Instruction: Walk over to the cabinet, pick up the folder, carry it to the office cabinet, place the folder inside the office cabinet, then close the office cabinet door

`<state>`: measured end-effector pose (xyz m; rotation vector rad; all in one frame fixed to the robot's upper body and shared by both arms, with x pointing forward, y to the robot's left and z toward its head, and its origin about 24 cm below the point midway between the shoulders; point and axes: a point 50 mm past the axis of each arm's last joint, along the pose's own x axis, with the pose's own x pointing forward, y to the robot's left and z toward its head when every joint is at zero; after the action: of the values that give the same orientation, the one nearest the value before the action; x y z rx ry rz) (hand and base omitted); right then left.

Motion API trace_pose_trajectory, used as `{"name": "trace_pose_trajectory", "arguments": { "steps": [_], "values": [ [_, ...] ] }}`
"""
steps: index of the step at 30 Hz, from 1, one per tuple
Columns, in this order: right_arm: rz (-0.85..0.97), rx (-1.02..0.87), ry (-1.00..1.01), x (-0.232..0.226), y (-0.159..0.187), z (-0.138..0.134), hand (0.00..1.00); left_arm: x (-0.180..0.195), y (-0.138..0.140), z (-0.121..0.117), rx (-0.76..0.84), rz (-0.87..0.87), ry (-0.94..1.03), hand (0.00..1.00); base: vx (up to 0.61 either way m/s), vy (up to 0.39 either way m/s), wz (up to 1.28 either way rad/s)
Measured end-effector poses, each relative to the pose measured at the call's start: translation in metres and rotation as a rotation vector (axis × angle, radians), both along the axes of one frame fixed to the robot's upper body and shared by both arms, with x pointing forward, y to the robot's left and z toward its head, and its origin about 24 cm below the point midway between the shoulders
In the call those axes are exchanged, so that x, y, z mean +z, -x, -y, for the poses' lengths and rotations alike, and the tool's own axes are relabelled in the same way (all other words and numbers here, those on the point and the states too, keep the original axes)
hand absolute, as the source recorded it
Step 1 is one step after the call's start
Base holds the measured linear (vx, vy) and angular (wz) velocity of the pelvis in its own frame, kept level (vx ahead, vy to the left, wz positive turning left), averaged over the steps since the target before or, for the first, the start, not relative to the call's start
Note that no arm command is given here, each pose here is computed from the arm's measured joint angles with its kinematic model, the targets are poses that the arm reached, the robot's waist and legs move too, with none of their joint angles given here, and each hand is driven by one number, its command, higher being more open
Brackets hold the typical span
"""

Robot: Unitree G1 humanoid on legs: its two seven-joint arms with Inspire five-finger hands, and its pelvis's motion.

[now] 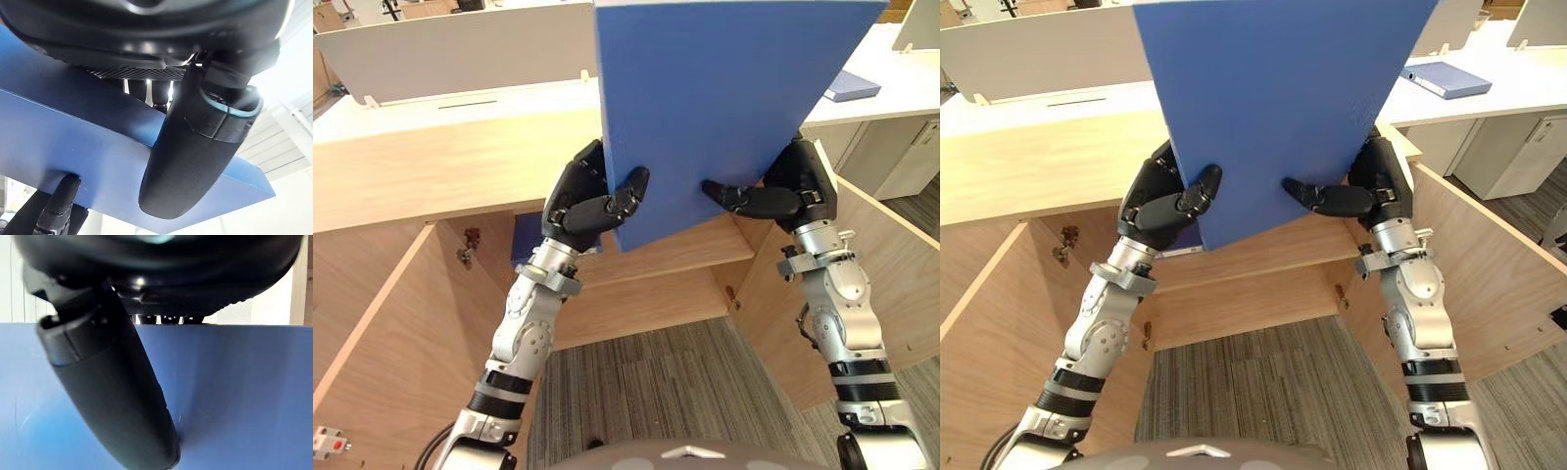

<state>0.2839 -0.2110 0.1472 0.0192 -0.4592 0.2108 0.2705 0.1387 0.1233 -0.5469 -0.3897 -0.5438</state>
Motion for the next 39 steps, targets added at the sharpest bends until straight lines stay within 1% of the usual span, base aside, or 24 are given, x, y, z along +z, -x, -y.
{"name": "trace_pose_trajectory", "arguments": {
  "steps": [5, 6, 10, 13, 15, 18, 22, 26, 27, 29, 34, 37, 39],
  "values": [
    [0.006, 0.007, 0.005, 0.001, 0.000, 0.001, 0.00, -0.001, -0.002, -0.002, 0.005, -0.009, 0.015, 0.00, 0.00, 0.000, 0.00],
    [0.008, 0.006, 0.003, 0.002, 0.000, 0.002, 0.00, -0.001, -0.002, -0.002, 0.005, -0.010, 0.015, 1.00, 0.00, 0.000, 0.00],
    [0.008, 0.019, -0.004, 0.001, 0.000, -0.001, 0.00, -0.001, -0.002, -0.004, 0.017, -0.011, 0.016, 1.00, 0.00, 0.000, 0.00],
    [0.010, 0.074, 0.004, -0.001, 0.001, -0.010, 0.00, -0.003, -0.005, -0.013, 0.071, -0.015, 0.020, 1.00, 0.00, 0.000, 0.00],
    [0.007, 0.083, -0.001, -0.002, 0.001, -0.013, 0.00, -0.003, -0.005, -0.015, 0.092, -0.012, 0.019, 1.00, 0.00, 0.000, 0.00],
    [0.001, 0.098, -0.022, -0.006, 0.000, -0.021, 0.00, -0.001, -0.006, -0.019, 0.163, 0.001, -0.012, 1.00, 0.00, 0.000, 0.00],
    [-0.002, 0.082, -0.039, -0.010, 0.000, -0.029, 0.00, -0.002, -0.006, -0.020, 0.270, -0.008, -0.025, 1.00, 0.00, 0.000, 0.00],
    [0.005, 0.035, -0.148, -0.010, 0.000, -0.035, 0.00, -0.010, -0.002, -0.023, 0.372, -0.054, -0.014, 1.00, 0.00, 0.000, 0.00],
    [0.011, 0.018, -0.182, -0.009, 0.001, -0.035, 0.00, -0.016, 0.001, -0.026, 0.432, -0.081, -0.006, 1.00, 0.00, 0.000, 0.00],
    [0.019, 0.001, -0.209, -0.009, 0.002, -0.033, 0.00, -0.020, 0.004, -0.034, 0.494, -0.106, 0.015, 1.00, 0.00, 0.005, 0.02],
    [0.003, -0.065, -0.276, -0.021, 0.020, -0.025, 0.00, -0.027, 0.028, -0.072, 0.731, -0.144, 0.056, 1.00, 0.00, 0.008, 0.06],
    [-0.035, -0.096, -0.298, -0.033, 0.028, -0.022, 0.00, -0.036, 0.040, -0.084, 0.828, -0.186, 0.071, 1.00, -0.01, 0.005, 0.06],
    [-0.050, -0.107, -0.307, -0.037, 0.031, -0.021, 0.00, -0.044, 0.046, -0.086, 0.853, -0.223, 0.052, 1.00, -0.01, 0.008, 0.04]
  ]
}}
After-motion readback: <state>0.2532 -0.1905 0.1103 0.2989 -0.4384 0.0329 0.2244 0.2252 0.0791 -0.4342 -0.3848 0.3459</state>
